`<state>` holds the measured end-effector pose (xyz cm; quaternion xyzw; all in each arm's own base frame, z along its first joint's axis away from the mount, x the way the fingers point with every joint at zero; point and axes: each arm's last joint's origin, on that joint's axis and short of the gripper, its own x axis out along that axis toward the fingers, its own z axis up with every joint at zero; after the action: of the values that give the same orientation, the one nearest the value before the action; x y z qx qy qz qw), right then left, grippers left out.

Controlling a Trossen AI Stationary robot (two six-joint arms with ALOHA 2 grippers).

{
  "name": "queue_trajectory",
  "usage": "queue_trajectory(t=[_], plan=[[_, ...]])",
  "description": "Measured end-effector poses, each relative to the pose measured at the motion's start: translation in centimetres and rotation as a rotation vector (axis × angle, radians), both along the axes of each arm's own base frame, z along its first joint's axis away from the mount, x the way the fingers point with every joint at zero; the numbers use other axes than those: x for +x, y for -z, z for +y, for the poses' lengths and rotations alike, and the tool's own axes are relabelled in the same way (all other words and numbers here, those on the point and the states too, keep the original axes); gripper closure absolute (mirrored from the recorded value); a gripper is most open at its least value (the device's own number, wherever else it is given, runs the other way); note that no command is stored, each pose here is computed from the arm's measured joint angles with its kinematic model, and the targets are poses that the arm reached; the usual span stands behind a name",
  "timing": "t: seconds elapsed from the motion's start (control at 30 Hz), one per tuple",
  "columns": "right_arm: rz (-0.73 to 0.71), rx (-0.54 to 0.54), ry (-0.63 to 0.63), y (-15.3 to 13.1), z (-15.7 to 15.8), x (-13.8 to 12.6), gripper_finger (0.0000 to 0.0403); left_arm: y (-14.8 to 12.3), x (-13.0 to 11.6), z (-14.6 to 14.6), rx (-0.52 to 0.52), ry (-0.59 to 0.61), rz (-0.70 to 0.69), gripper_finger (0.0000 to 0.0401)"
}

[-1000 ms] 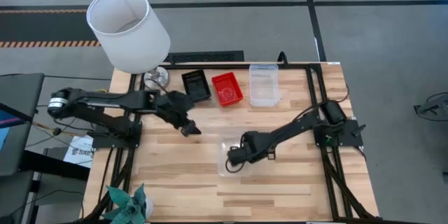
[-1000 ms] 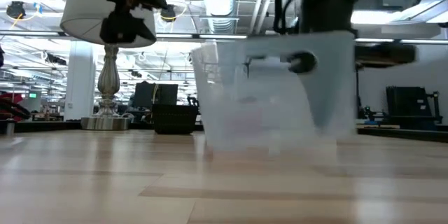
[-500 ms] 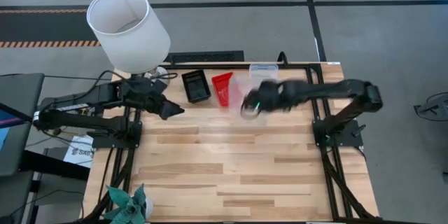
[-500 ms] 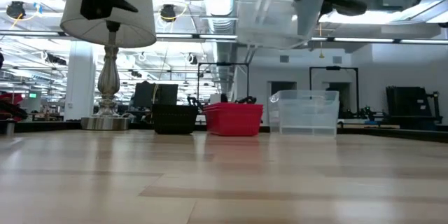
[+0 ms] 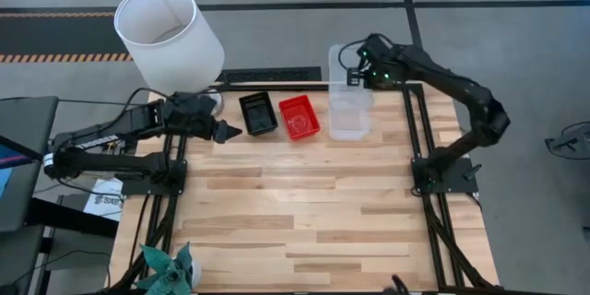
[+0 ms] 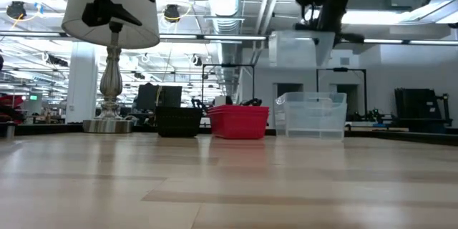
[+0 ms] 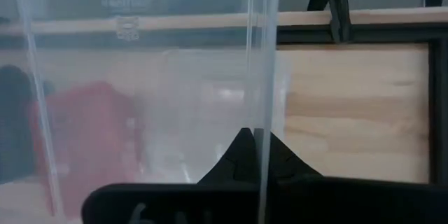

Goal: Stack baskets by color
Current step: Stack the bottom transparent bin on the top transparent bin

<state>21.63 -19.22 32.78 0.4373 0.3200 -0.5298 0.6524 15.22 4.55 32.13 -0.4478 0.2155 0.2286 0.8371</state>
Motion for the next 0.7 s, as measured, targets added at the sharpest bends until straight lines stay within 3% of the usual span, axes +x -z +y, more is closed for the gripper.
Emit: queue_trajectory(t=[0.27, 0.5, 0.7], plan=[[0.058, 0.108, -0.109, 2.3, -2.9, -0.8, 0.0402, 0.0, -0.3, 0.8, 0.004, -0.064, 0.001, 0.0150], [0.088, 0.123, -0.122, 2.4, -2.4, -0.7, 0.0403, 0.0, -0.5, 1.3, 0.008, -0.102, 0.002, 0.0150], [0.059, 0.144, -0.096, 5.5, -0.7, -1.3, 0.0403, 0.0, -0.5, 1.4, 0.017, -0.122, 0.005, 0.0150]])
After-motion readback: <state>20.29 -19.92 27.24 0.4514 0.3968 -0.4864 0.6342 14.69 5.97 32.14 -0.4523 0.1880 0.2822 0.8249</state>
